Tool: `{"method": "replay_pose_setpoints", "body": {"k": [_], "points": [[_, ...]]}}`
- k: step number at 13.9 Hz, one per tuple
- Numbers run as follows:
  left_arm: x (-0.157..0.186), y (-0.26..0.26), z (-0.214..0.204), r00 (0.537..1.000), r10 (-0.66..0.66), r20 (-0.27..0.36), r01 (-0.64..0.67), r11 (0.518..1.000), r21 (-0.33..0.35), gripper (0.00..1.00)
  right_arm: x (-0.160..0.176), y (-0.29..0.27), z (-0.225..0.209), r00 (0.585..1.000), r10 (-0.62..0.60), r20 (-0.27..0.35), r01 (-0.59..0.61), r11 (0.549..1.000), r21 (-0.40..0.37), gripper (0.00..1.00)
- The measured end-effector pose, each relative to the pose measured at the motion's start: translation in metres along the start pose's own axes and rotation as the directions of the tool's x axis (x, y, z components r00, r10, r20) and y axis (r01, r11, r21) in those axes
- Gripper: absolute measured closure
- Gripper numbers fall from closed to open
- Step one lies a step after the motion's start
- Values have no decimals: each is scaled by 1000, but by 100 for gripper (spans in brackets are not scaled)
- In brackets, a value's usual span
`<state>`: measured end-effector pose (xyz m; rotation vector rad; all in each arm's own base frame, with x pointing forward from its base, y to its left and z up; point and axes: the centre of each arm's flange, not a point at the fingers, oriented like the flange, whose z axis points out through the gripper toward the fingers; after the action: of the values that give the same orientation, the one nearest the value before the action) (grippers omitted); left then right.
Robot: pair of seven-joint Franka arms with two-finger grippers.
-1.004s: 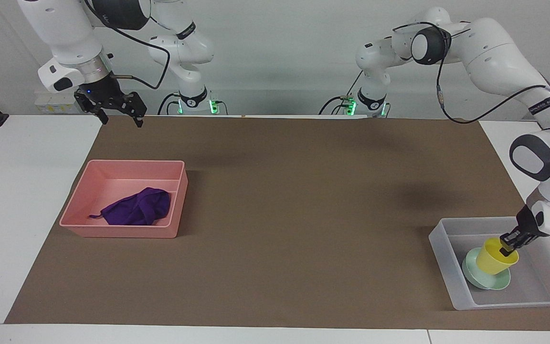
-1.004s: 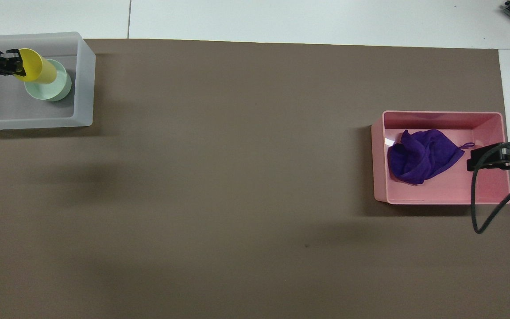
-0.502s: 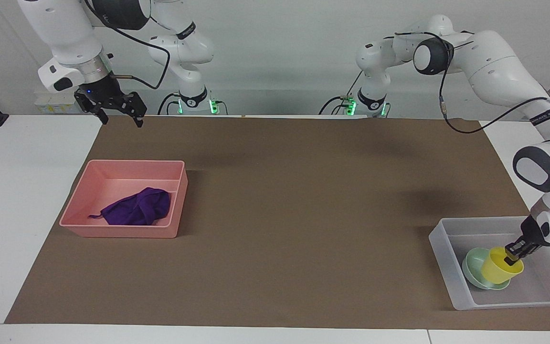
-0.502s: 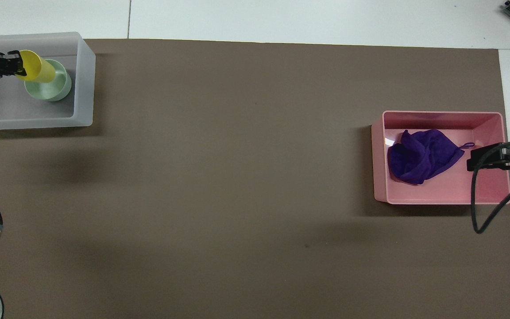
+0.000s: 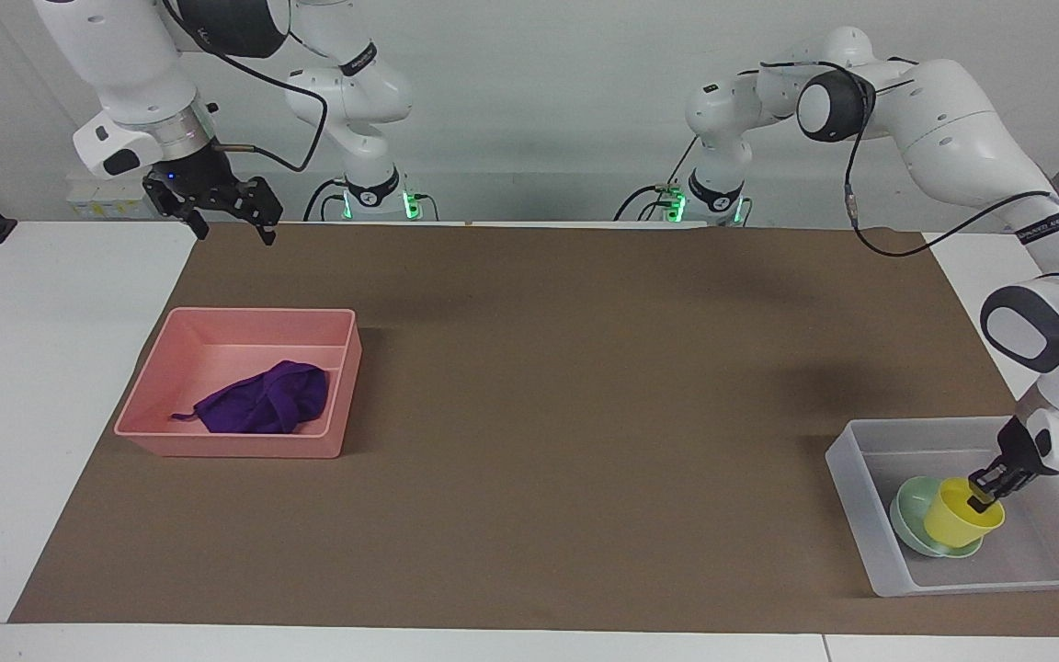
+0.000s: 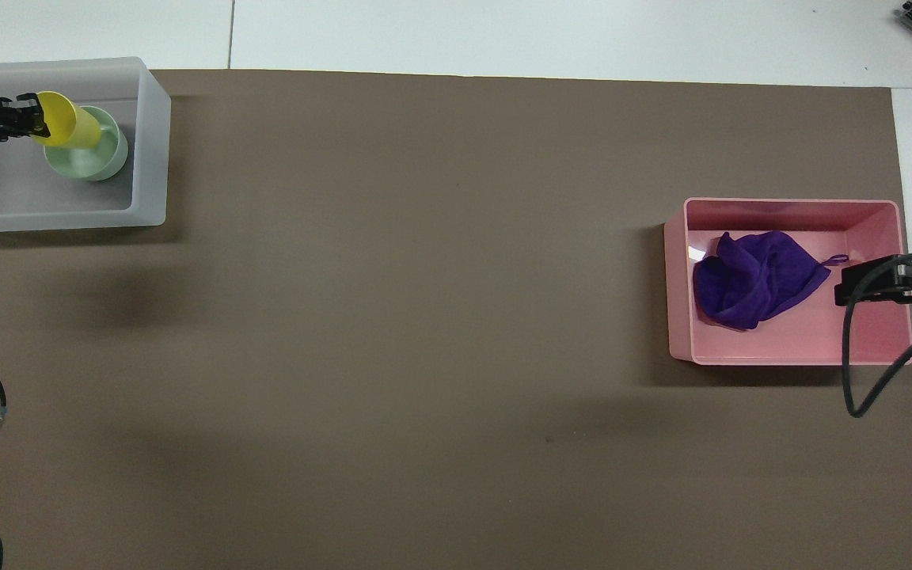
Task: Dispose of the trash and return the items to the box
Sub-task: 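Lower the yellow cup into the green bowl and open the left gripper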
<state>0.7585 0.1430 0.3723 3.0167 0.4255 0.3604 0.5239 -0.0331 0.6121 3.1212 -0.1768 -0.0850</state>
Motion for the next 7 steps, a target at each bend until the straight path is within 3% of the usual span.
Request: {"method": "replay_pose_setpoints", "body": {"k": [7], "points": [[-10, 6, -5, 1000, 10, 13, -10, 1000, -3, 96, 0, 0, 0, 1000, 0, 0, 0, 1000, 0, 0]]}}
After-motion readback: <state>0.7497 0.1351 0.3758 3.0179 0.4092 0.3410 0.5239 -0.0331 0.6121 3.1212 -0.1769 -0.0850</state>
